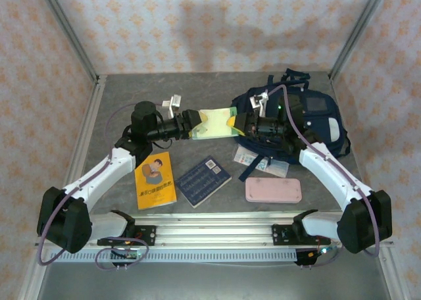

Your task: Pack the student bag

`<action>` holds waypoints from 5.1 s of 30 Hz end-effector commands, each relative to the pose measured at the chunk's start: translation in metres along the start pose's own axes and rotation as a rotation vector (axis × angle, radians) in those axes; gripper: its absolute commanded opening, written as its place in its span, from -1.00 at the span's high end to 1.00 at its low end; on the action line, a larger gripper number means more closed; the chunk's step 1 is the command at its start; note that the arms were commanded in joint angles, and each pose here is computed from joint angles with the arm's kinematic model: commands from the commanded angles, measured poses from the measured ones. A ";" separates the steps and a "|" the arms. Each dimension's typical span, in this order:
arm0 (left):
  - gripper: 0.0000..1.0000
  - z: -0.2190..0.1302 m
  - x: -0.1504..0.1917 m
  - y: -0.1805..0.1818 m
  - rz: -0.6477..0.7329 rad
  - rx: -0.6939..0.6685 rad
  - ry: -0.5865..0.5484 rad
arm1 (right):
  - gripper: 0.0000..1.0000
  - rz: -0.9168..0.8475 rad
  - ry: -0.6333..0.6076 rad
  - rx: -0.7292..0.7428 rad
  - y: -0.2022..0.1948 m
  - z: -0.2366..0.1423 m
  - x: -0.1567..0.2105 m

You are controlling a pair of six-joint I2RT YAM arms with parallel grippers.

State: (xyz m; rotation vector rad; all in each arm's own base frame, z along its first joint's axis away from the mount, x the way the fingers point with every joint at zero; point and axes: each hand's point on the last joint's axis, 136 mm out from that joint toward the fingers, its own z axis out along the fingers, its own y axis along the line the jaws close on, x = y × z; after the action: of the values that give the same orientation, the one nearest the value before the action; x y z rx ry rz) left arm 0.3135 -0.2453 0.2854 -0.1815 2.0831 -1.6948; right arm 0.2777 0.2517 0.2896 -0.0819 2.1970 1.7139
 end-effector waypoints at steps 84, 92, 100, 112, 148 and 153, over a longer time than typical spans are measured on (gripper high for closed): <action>1.00 -0.039 -0.088 0.017 0.177 -0.493 -0.293 | 1.00 -0.730 -0.123 0.608 0.016 -0.054 -0.160; 1.00 0.038 -0.103 0.011 0.088 -0.290 -0.153 | 1.00 -0.592 -0.160 0.308 0.041 -0.058 -0.159; 1.00 0.106 -0.094 0.019 0.084 -0.273 -0.053 | 1.00 -0.540 -0.165 0.201 0.050 -0.059 -0.162; 1.00 0.204 -0.083 0.064 0.077 -0.325 0.042 | 1.00 -0.499 -0.163 0.148 0.049 -0.048 -0.159; -0.84 0.100 -0.118 0.044 0.146 -0.424 -0.053 | 1.00 -0.469 -0.236 0.486 -0.029 -0.016 -0.175; -0.83 0.036 -0.134 0.036 0.186 -0.511 -0.217 | 1.00 -0.455 -0.225 0.524 -0.042 -0.012 -0.184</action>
State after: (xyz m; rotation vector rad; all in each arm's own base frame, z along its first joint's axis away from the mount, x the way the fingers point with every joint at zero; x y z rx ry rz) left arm 0.4619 -0.2523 0.2426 -0.3124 2.3490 -1.0584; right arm 0.4343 0.2064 0.2941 -0.2386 2.2381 0.9339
